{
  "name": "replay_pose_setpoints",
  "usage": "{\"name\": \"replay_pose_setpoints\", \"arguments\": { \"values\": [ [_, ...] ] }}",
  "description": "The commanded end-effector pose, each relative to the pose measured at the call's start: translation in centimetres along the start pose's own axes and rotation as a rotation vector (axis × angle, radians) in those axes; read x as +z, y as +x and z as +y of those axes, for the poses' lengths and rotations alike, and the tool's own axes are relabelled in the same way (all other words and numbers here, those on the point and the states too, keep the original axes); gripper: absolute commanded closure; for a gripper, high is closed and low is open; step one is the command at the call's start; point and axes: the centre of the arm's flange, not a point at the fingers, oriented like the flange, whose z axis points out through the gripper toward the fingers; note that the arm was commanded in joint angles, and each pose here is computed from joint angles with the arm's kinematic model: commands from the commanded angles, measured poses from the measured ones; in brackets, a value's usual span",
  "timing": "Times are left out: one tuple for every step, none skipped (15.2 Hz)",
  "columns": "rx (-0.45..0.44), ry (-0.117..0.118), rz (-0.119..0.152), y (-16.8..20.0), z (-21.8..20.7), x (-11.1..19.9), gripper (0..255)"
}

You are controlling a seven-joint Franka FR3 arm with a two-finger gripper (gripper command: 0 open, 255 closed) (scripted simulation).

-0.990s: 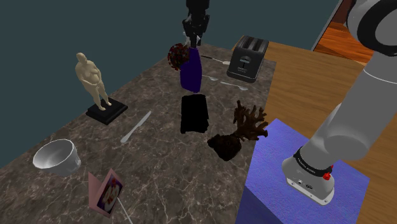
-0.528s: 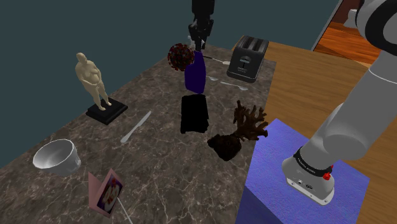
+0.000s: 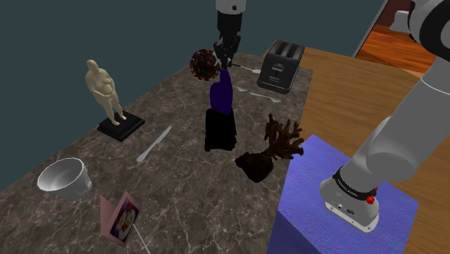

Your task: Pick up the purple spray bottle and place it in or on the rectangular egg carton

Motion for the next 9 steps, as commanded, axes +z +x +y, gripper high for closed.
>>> {"name": "replay_pose_setpoints", "arguments": {
  "values": [
    [0.0,0.0,0.001,0.1,0.0,1.0,255],
    [0.0,0.0,0.001,0.1,0.0,1.5,255],
    [0.0,0.0,0.001,0.1,0.0,2.1,255],
    [0.0,0.0,0.001,0.1,0.0,2.6,255],
    [0.0,0.0,0.001,0.1,0.0,3.1,255],
    [0.0,0.0,0.001,0.1,0.1,3.7,255],
    [0.0,0.0,0.001,0.1,0.1,4.2,255],
    [0.0,0.0,0.001,0.2,0.1,4.7,255],
    [0.0,0.0,0.001,0.2,0.1,5.2,255]
  ]
}}
